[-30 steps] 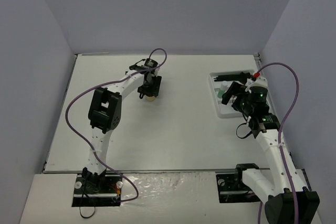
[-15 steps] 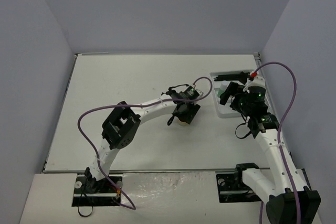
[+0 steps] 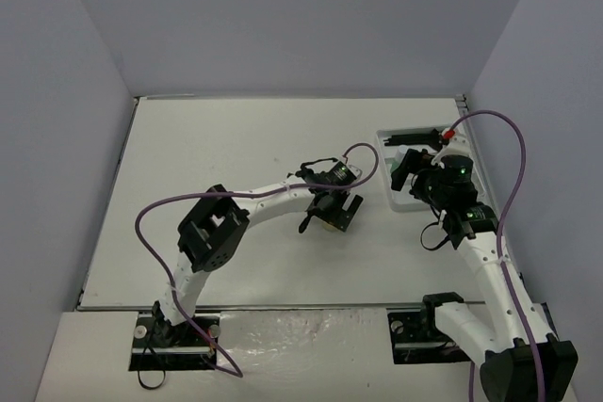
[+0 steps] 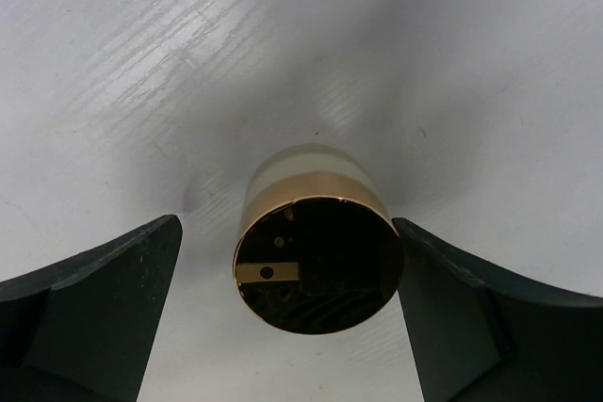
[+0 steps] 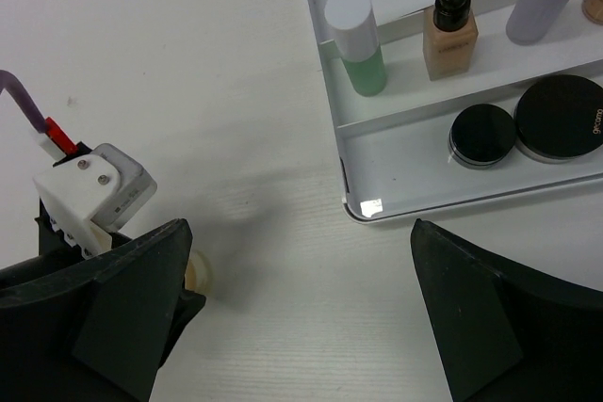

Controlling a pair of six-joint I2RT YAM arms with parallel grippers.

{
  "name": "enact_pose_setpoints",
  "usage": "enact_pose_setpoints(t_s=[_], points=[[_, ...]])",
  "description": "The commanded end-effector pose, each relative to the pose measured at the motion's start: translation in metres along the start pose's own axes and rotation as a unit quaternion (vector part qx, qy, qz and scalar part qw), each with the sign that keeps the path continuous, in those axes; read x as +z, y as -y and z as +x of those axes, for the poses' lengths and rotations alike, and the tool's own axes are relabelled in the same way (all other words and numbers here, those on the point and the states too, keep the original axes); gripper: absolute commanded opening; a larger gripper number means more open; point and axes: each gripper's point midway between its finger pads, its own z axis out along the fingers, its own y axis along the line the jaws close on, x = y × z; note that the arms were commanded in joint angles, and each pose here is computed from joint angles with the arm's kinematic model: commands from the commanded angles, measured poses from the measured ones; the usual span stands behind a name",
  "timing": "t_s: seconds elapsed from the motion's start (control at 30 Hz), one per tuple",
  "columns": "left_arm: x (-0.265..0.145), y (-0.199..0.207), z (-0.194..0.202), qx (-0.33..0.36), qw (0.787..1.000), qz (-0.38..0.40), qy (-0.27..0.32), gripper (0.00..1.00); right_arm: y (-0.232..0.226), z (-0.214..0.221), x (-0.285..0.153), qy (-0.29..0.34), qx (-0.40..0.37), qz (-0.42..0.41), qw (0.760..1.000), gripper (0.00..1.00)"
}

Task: Organize the makeup

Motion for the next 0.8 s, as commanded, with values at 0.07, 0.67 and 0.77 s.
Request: enact_pose_setpoints(t_s=[0.07, 0.67, 0.77], points=[[-0.076, 0.001, -0.066, -0.037, 0.989, 0.011, 0.140, 0.97, -0.030, -0.025, -0.005, 0.034, -0.047, -0.049, 0.997, 1.00], [-0.271, -0.226, 0.017, -0.200, 0.901, -0.228, 0.309, 0.97, -0.145, 0.092, 0.036, -0.121, -0.239, -0.169, 0.948, 1.00], [-0.292, -0.250, 0.057, -0.216, 0.885, -0.272, 0.310, 0.97, -0.153, 0.121, 0.048, -0.157, -0.265, -0.168, 0.936, 1.00]])
